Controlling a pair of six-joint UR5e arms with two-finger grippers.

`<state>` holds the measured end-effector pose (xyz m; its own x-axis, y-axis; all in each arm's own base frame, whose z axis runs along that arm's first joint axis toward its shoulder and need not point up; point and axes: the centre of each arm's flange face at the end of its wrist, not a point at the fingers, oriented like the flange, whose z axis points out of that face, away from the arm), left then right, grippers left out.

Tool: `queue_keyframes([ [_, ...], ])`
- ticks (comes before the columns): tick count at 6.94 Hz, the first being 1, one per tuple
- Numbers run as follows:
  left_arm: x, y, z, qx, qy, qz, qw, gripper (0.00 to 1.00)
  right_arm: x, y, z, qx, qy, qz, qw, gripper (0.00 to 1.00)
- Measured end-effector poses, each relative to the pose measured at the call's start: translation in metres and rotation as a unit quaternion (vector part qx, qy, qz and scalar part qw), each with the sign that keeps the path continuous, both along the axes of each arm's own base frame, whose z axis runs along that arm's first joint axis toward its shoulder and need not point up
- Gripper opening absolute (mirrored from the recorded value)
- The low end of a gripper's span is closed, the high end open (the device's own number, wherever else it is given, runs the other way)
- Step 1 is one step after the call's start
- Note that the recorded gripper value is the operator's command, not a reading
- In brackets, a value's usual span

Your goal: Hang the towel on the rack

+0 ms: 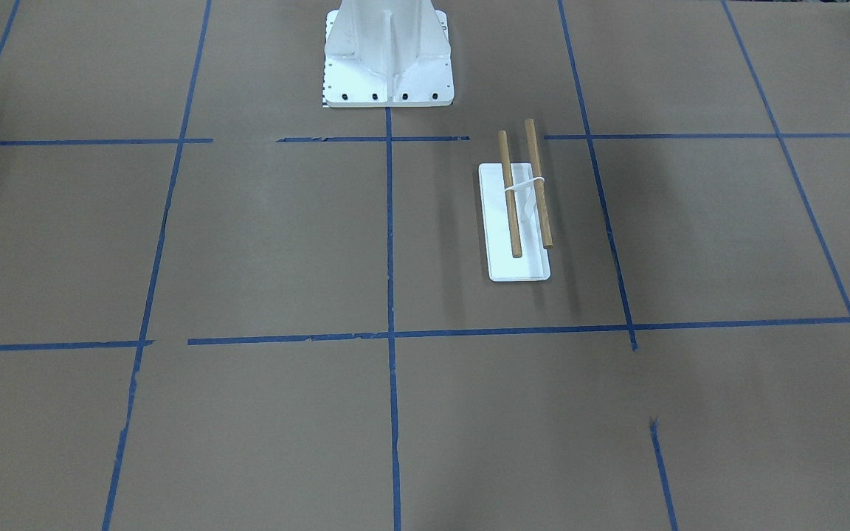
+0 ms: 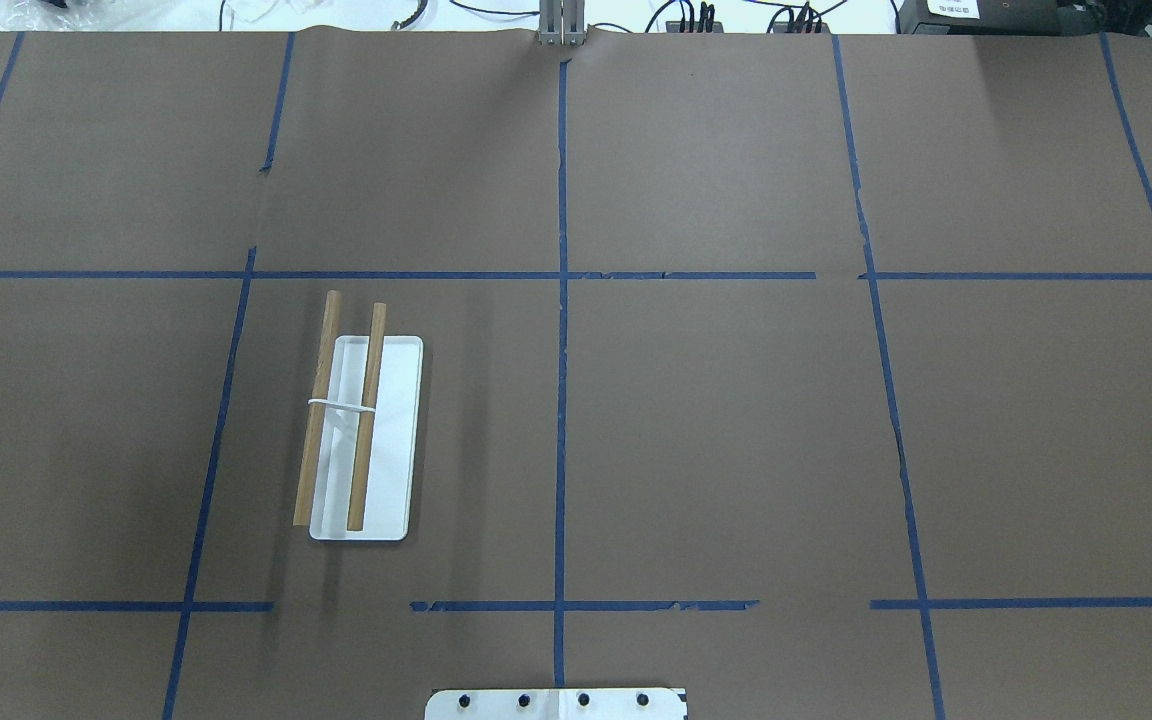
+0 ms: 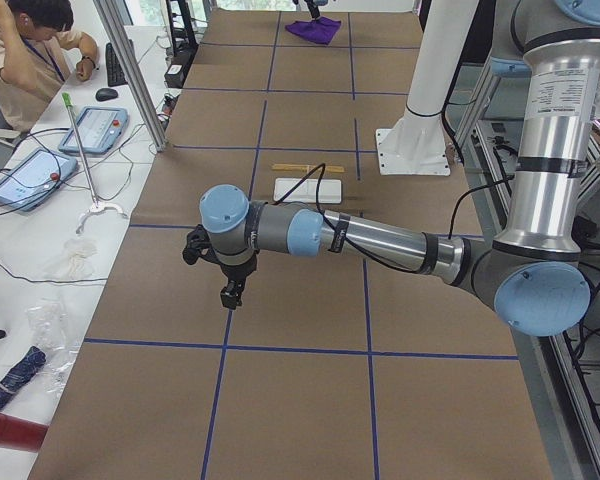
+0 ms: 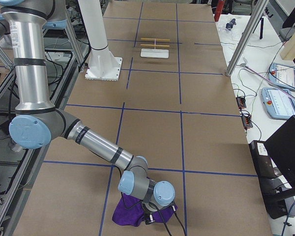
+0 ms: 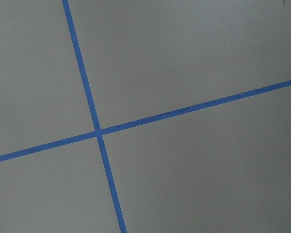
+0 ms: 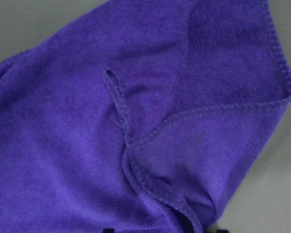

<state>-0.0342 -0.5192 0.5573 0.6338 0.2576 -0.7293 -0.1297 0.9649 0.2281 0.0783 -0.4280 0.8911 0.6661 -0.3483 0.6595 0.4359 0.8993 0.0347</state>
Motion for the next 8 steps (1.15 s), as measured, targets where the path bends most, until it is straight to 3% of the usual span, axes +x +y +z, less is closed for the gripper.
queue_keyframes([
  [4,0.000,0.000,0.001,-0.001,0.000,0.000,1.0000,1.00,-0.005,-0.004,0.006,-0.004,0.025,-0.020,0.9995,0.67],
  [5,0.000,0.000,0.001,-0.001,0.000,0.000,1.0000,1.00,-0.012,-0.007,0.009,-0.003,0.026,-0.028,0.9993,0.42],
  [6,0.000,0.000,0.001,-0.001,0.000,0.000,1.0000,1.00,-0.020,-0.011,0.013,0.004,0.027,-0.037,0.9989,0.00],
  [8,0.000,0.000,0.000,0.000,0.000,0.000,1.0000,1.00,-0.026,-0.021,0.011,0.018,0.025,-0.045,0.9985,0.00],
])
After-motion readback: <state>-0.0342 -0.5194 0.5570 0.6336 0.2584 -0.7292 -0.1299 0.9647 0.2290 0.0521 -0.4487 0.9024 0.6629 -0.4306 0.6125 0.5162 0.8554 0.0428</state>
